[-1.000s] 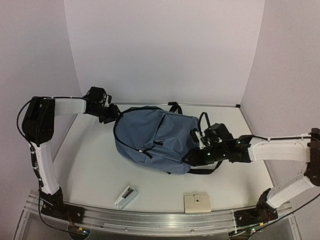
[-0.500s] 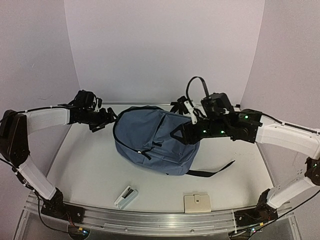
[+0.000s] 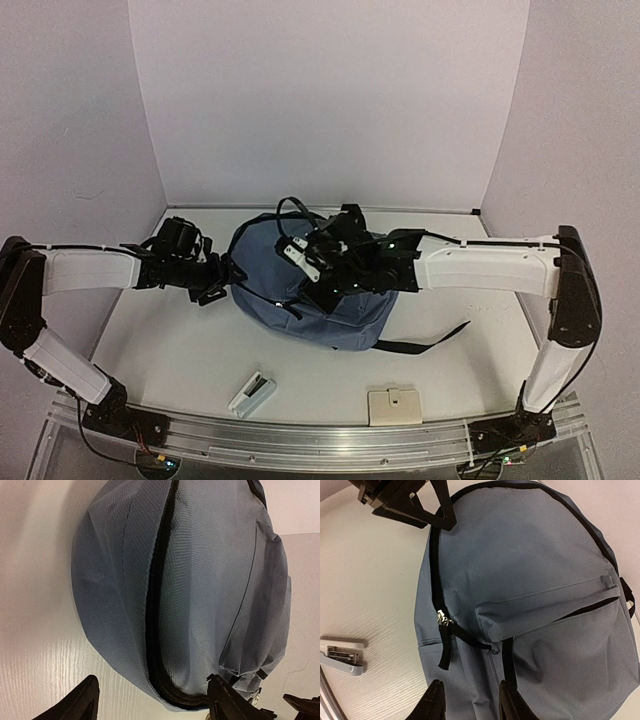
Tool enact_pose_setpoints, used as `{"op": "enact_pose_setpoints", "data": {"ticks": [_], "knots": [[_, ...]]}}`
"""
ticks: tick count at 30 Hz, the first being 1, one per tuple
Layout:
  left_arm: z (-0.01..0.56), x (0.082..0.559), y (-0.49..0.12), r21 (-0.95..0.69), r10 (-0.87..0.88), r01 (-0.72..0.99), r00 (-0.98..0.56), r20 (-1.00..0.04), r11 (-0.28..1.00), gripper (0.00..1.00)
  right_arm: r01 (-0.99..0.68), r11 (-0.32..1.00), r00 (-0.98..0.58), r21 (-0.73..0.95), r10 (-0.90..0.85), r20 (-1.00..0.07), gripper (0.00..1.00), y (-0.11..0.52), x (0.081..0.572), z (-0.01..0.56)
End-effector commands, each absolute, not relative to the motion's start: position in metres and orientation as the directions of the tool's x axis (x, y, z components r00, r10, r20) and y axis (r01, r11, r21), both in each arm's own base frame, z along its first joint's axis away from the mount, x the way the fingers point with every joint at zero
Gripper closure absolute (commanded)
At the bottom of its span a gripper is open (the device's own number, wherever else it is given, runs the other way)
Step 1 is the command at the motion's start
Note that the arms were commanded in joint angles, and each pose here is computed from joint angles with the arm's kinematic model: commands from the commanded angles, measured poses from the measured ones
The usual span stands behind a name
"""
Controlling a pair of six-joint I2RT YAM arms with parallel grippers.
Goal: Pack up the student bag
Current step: Adjust the student bag at the center of the board.
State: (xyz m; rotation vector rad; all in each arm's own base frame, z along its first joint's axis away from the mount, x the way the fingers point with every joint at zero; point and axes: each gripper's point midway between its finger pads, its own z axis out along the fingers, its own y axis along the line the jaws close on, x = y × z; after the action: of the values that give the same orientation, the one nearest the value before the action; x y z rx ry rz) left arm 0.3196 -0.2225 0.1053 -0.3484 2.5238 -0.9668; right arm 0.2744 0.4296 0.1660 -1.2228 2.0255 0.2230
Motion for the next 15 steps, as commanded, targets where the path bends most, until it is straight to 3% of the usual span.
{"op": "enact_pose_setpoints", "data": {"ticks": [1, 15], "knots": [[0.123, 0.322, -0.235, -0.74, -0.388, -0.043, -0.871, -0.301, 0.672, 0.34, -0.789, 0.514, -0.22, -0.337, -0.748, -0.626, 0.69, 0.435, 0.296, 0.16], [0.104, 0.321, -0.231, -0.724, -0.396, -0.076, -0.873, -0.283, 0.685, 0.62, -0.722, 0.506, -0.233, -0.472, -0.82, -0.523, 0.8, 0.427, 0.32, 0.129]]}}
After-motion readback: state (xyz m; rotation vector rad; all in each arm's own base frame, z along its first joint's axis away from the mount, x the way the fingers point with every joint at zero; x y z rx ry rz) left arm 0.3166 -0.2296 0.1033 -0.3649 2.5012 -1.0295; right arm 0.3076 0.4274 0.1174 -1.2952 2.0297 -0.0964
